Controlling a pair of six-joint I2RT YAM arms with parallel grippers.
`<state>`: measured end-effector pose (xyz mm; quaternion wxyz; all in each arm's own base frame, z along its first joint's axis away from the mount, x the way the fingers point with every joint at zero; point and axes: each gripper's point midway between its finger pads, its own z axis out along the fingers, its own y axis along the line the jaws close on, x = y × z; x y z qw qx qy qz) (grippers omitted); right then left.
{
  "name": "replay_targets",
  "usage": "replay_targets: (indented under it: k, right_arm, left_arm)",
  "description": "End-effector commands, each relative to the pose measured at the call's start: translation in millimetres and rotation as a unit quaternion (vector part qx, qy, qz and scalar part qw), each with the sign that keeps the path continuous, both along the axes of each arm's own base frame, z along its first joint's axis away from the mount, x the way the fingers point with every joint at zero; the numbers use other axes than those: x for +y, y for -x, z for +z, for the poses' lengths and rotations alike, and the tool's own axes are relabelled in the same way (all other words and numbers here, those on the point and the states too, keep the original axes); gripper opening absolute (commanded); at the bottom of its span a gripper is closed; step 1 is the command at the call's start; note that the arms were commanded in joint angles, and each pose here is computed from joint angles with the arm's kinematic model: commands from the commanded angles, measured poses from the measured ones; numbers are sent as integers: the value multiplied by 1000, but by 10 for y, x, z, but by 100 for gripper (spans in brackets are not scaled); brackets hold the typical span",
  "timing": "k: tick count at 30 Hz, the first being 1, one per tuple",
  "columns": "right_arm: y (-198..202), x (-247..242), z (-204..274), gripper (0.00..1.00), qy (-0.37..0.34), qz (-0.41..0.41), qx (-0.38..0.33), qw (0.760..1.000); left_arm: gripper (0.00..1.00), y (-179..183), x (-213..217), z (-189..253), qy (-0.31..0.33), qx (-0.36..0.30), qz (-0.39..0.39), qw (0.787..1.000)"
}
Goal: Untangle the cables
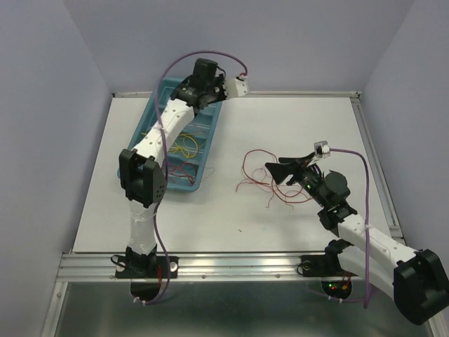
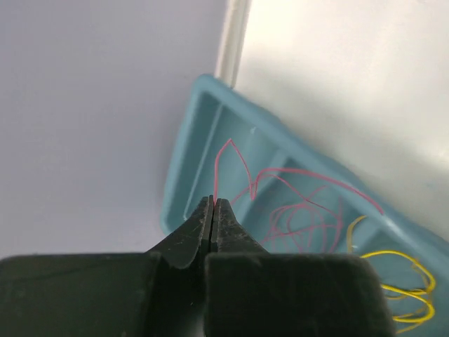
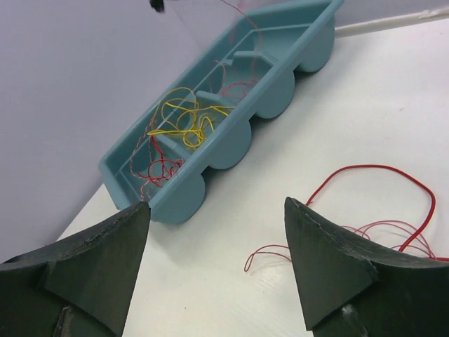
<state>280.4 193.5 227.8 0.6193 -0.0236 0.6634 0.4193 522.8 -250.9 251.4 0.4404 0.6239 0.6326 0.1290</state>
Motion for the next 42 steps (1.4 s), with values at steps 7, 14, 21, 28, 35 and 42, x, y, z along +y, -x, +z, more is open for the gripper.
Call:
replay_targets:
  k: [7, 14, 21, 28, 35, 42]
  right_arm:
    - [4, 36, -12, 82, -1, 5, -3, 1000]
    - [-9, 43, -27, 82, 0, 6, 0, 1000]
    - [-19, 53, -48, 82, 2, 7, 3, 1000]
    - [-26, 57, -60, 82, 3, 7, 6, 1000]
    - [-31, 55, -62, 82, 4, 7, 5, 1000]
    - [-68, 74, -114, 82, 5, 6, 18, 1000]
  left_arm:
    - [0, -197, 1070, 459, 116, -14, 36, 992]
    - [0, -402, 1523, -253, 117, 58, 69, 989]
    - [0, -332, 1504, -855, 94, 119, 60, 987]
    - [0, -277, 1457, -1334, 34, 153, 67, 985]
    - [1, -457, 1479, -1651, 9, 176, 106, 979]
    - [21, -492, 1497, -1702, -1, 169, 115, 979]
